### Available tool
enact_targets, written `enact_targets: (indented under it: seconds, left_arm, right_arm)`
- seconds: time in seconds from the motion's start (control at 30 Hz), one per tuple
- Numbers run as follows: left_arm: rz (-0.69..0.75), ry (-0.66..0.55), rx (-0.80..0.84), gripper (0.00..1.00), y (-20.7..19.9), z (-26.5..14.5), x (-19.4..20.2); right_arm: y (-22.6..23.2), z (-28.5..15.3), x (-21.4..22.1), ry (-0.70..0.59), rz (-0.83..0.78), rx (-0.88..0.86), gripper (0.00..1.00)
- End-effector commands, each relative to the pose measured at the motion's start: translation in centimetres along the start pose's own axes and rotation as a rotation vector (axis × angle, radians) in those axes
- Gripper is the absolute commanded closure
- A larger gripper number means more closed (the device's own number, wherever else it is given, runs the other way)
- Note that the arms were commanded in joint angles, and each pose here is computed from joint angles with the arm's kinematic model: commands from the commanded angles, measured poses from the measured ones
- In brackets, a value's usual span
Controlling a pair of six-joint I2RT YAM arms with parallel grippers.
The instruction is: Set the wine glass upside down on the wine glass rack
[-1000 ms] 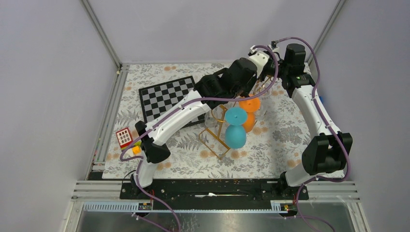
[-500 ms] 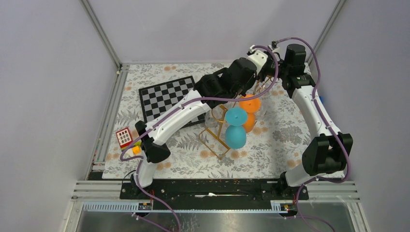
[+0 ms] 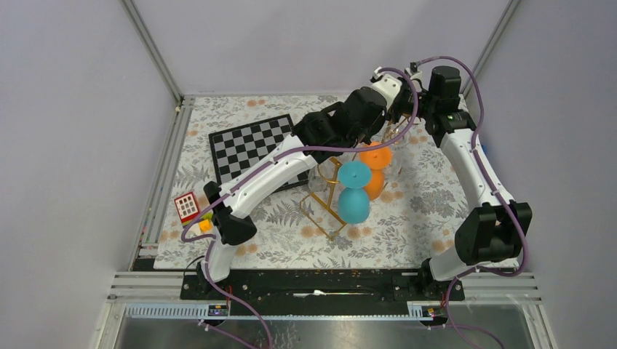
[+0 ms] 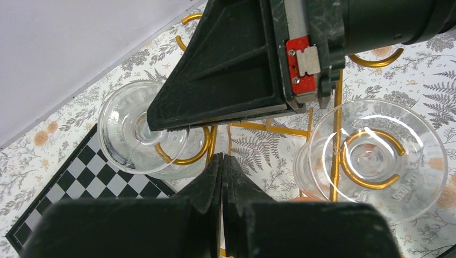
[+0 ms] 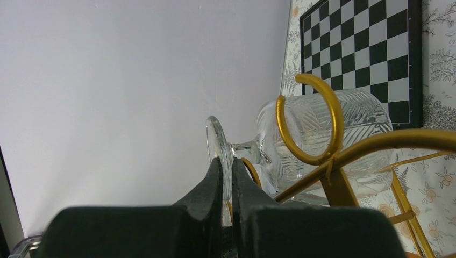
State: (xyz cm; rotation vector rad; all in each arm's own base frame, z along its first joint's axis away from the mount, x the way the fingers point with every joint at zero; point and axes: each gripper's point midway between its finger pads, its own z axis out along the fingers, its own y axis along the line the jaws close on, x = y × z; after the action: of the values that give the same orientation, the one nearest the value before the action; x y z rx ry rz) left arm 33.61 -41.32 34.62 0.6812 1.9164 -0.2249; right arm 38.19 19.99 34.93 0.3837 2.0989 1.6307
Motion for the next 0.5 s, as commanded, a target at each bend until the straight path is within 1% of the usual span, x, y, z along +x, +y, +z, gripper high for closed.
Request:
enact_targets:
  seconds: [0.0,0.3,0.47]
  left_arm:
    - [-0.048,-0.033,-0.173,1.00,5.2,0.0,-1.1]
    - [-0.065,-0.034,-0.223,1.00,7.0,-0.2,-1.2]
    - [-0.073,-0.014,-0.258,1.00,8.2,0.0,-0.7]
  right_arm:
    - [-2.5,-1.1,1.5,0.033,0.046,0.107,1.00]
    - [-3.6,-1.6,1.9,0.043,0.044,0.185,1.00]
    - [-3.8,-1.8,2.2,0.051,0.042,0.200,1.00]
